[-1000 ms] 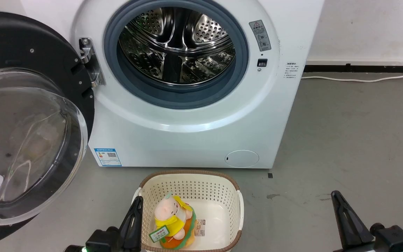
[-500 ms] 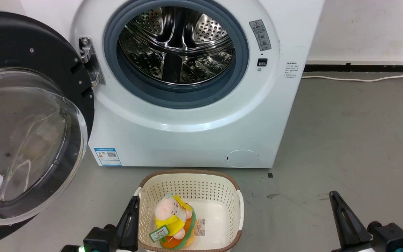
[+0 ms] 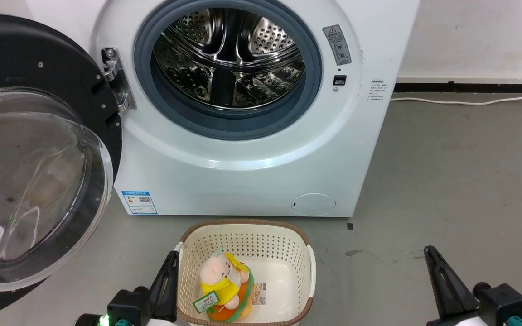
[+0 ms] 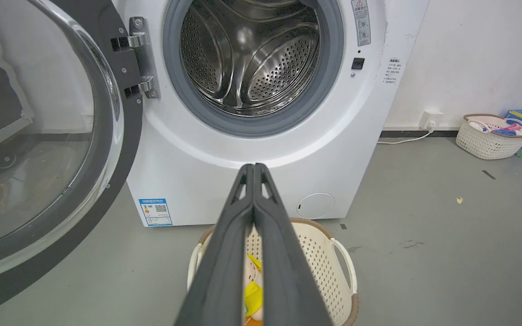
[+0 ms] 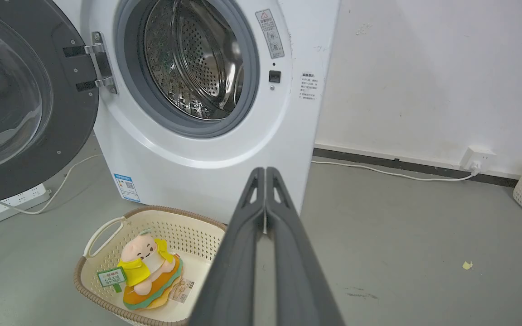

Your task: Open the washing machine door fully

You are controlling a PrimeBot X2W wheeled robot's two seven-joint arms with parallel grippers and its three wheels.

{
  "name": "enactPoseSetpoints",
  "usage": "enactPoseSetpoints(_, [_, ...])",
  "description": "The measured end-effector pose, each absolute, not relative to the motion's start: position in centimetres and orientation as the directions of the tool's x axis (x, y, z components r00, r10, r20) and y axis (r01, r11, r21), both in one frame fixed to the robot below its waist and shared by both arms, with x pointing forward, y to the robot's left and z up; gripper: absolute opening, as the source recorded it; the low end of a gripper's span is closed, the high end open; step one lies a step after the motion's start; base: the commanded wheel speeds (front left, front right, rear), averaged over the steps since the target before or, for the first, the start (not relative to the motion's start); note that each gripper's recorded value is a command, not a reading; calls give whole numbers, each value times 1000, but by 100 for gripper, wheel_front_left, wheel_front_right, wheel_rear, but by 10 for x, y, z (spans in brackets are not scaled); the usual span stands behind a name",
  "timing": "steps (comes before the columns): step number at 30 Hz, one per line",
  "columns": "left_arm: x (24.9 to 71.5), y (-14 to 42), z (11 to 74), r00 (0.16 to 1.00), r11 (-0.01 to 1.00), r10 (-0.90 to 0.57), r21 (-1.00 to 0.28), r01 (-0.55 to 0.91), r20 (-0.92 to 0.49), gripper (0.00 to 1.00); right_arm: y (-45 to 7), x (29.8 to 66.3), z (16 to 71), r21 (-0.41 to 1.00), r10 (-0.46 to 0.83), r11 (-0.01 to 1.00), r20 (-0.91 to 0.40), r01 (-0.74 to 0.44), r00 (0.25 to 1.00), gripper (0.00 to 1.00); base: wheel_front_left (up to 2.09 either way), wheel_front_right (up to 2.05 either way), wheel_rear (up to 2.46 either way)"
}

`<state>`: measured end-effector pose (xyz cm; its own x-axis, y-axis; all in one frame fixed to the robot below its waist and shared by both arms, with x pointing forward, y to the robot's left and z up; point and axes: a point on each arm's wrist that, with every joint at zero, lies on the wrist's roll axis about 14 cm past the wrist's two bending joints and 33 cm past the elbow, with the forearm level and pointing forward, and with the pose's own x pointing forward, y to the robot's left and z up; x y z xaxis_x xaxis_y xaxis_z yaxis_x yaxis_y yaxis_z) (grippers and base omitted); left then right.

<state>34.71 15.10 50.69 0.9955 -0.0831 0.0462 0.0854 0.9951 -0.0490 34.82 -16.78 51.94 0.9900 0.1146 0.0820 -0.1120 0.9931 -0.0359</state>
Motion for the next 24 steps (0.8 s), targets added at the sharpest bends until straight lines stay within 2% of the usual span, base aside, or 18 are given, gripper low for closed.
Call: enactPoseSetpoints(24, [353,157,510,997,997,-67,-23,68,28,0,-166,355,521,-38,118,993,60,-116,991,0,0,0,0])
